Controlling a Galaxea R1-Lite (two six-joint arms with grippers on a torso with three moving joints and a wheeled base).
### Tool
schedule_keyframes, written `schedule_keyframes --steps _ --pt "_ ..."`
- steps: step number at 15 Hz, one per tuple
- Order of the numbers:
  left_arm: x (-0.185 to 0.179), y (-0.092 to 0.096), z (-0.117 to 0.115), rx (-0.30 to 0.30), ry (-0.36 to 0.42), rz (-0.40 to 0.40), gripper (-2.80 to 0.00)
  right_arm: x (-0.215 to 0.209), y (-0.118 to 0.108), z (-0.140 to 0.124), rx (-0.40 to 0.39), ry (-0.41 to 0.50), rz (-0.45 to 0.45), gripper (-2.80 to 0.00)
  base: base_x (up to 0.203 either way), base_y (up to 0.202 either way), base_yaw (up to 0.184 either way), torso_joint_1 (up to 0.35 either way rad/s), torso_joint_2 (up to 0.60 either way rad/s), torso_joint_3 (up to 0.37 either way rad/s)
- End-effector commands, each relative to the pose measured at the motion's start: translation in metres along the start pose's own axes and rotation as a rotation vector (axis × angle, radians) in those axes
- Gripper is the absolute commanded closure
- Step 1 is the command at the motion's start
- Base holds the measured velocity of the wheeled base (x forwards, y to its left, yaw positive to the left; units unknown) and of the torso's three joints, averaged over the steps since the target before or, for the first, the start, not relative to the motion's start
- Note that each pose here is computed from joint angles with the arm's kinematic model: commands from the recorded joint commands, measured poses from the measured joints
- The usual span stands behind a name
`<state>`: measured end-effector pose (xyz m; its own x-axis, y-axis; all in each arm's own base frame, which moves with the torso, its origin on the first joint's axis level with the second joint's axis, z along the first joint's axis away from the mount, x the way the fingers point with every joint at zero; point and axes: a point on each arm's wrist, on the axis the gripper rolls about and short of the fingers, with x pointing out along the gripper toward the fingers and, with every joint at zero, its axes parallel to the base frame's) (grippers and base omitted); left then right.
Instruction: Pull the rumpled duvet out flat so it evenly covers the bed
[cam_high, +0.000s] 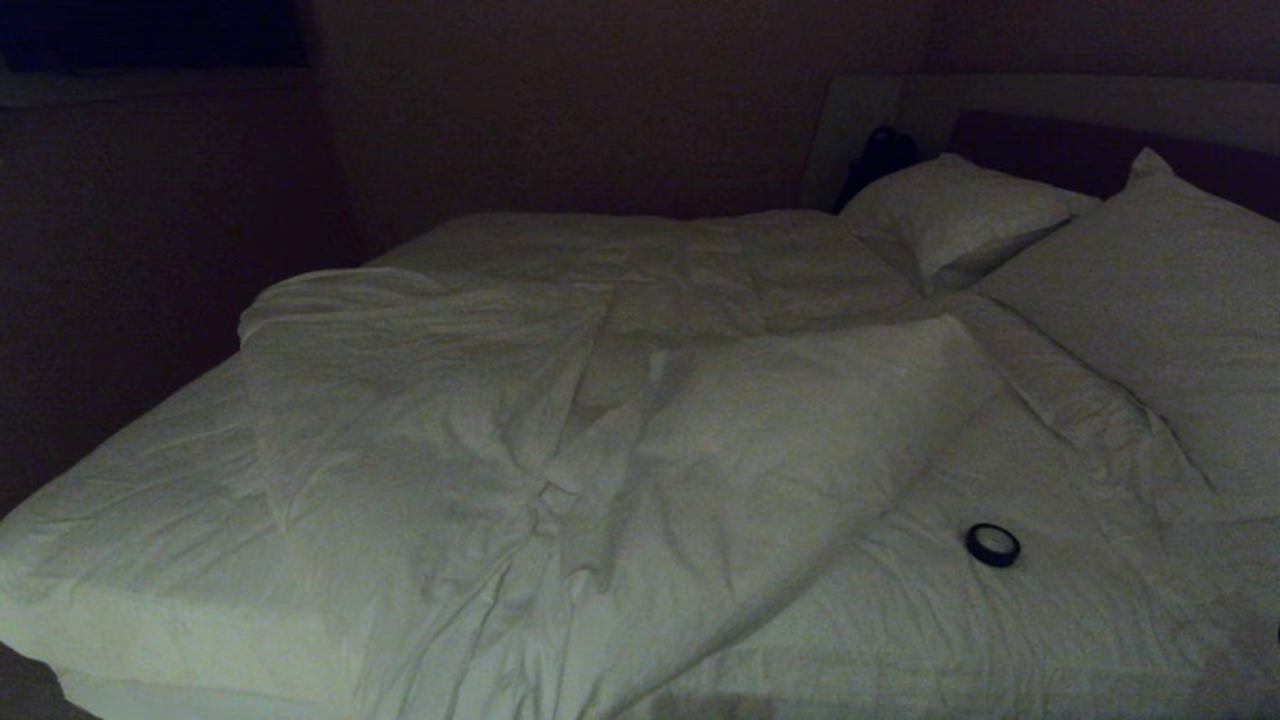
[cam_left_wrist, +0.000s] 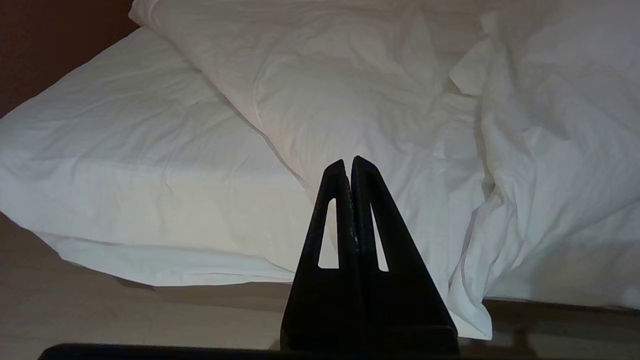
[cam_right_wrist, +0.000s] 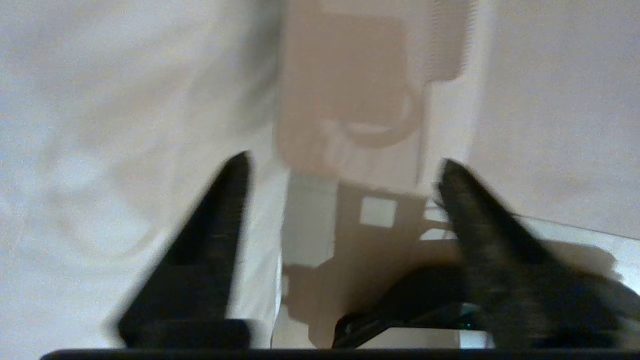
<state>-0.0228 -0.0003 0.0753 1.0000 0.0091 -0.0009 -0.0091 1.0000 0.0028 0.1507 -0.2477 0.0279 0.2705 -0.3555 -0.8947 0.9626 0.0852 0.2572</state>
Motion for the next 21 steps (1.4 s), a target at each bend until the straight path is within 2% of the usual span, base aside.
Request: schedule_keyframes --steps 1,8,12,15,17,21 --pt "0.0 0.0 0.0 0.0 0.0 0.001 0.0 -0.009 0.006 -0.002 -0.049 -0.058 0.14 0.0 0.0 0.0 0.0 0.0 0.0 0.0" --pt "0.0 0.0 0.0 0.0 0.0 0.0 0.0 -0.019 0.016 -0.011 -0.091 -0.055 0.197 0.0 0.0 0.0 0.0 0.0 0.0 0.0" --pt "0.0 0.0 0.0 0.0 0.001 0.0 0.0 -0.053 0.047 -0.029 -0.201 -0.075 0.291 0.0 0.0 0.0 0.0 0.0 0.0 0.0" --pt "0.0 0.0 0.0 0.0 0.001 0.002 0.0 -0.084 0.073 -0.048 -0.305 -0.054 0.354 0.0 0.0 0.0 0.0 0.0 0.0 0.0" --pt "0.0 0.0 0.0 0.0 0.001 0.001 0.0 -0.105 0.097 -0.056 -0.363 -0.028 0.395 0.0 0.0 0.0 0.0 0.0 0.0 0.0" --pt "0.0 0.0 0.0 0.0 0.001 0.0 0.0 -0.132 0.139 -0.071 -0.432 0.054 0.439 0.0 0.0 0.0 0.0 0.0 0.0 0.0"
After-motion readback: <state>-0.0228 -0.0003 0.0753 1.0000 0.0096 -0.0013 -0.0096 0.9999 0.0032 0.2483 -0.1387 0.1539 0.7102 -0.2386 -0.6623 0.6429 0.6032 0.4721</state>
